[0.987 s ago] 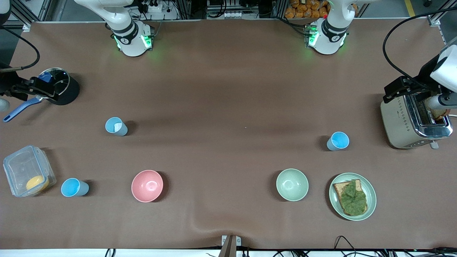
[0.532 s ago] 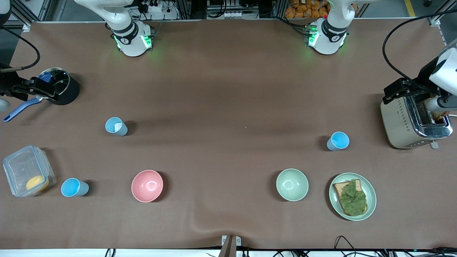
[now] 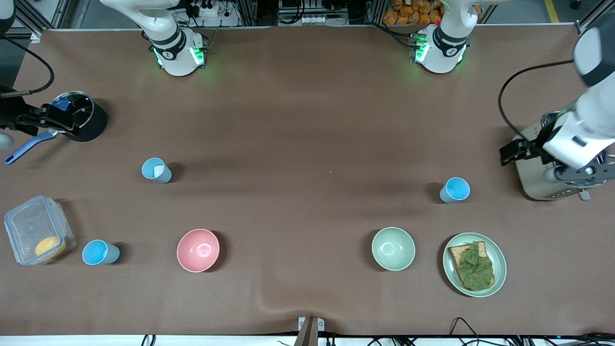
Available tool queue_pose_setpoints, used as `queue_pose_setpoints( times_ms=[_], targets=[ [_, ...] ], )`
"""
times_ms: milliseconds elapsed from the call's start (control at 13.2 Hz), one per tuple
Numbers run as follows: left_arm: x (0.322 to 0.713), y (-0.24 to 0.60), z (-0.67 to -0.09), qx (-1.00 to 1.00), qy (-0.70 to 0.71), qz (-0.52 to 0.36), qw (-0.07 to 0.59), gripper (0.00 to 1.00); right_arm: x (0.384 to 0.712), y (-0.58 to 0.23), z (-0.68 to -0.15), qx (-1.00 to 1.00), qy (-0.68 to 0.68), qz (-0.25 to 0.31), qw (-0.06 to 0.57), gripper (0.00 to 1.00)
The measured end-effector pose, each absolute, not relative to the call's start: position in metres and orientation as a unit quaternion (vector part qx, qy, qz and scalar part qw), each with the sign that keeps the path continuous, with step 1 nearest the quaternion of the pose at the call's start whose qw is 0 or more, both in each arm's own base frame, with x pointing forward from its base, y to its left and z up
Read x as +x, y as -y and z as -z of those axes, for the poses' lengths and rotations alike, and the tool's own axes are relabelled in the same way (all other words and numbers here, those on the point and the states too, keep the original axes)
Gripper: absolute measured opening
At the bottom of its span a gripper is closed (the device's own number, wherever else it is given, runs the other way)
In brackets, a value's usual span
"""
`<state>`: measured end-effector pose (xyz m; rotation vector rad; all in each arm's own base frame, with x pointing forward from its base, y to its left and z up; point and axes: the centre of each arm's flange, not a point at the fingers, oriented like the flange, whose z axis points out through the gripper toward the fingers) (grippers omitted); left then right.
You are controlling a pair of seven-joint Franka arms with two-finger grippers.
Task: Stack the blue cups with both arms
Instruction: 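Reach the right gripper and the left gripper toward separate blue cups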
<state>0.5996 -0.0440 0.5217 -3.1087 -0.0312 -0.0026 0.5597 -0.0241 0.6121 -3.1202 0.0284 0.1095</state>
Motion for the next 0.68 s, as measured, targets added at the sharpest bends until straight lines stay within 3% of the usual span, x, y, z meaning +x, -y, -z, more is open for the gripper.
queue_pose_setpoints(
  times_ms=[380, 684],
  targets=[
    [0.603, 0.039, -0.432, -1.0, 0.011, 0.022, 0.012, 1.0, 0.569, 0.006, -0.594, -0.999, 0.008, -0.05, 0.01, 1.0],
    [0.621, 0.037, -0.354, -1.0, 0.012, 0.014, 0.006, 1.0, 0.599, -0.034, -0.515, -0.993, 0.038, -0.108, 0.006, 1.0]
  ],
)
